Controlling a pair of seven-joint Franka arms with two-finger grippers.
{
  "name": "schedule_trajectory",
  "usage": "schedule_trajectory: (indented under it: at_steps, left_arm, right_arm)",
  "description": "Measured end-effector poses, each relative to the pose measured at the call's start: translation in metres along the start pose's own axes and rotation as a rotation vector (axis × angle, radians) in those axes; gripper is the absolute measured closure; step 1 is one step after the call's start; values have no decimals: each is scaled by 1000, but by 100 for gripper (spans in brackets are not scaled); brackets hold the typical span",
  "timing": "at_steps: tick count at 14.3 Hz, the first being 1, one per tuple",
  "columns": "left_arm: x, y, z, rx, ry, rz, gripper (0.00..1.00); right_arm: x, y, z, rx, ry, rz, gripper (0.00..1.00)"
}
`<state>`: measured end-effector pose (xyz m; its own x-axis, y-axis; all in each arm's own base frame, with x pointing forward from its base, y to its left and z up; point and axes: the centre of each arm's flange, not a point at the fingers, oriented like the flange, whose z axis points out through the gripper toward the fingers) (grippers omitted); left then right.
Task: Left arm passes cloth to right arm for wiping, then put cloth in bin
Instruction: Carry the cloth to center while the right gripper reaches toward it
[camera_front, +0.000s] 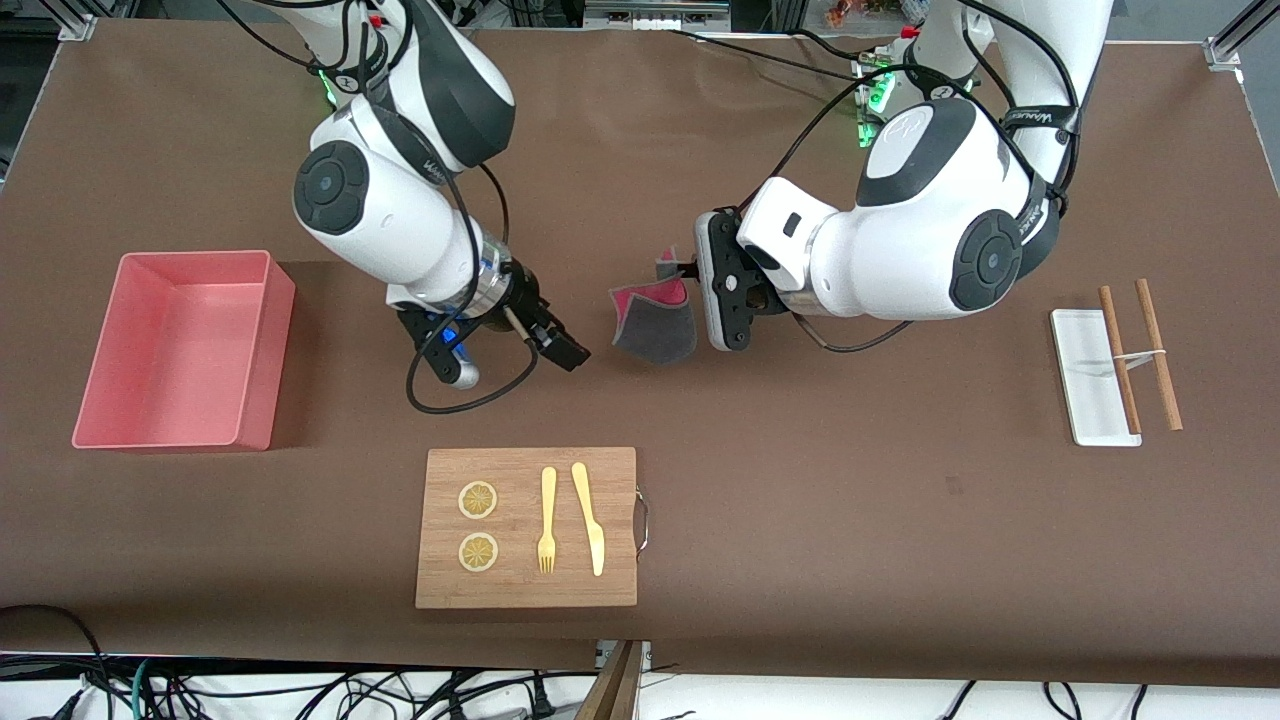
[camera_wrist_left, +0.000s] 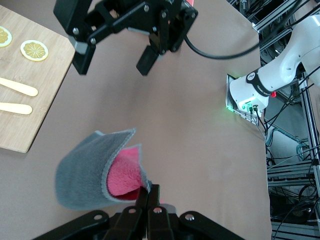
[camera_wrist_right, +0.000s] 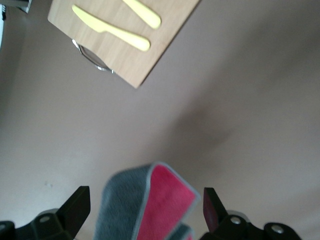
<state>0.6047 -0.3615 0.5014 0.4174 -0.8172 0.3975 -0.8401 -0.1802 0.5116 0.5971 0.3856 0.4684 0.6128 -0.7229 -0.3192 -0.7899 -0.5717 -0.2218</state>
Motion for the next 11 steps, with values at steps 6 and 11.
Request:
schedule_trajectory:
  at_steps: [6,11]
  left_arm:
    - [-1,-1,-1,1,1,-1,98]
    - [-1,-1,-1,1,1,-1,98]
  right_arm:
    - [-30,-6,7,39,-76,162,0]
    - [-36,-9,25,38,-148,252,0]
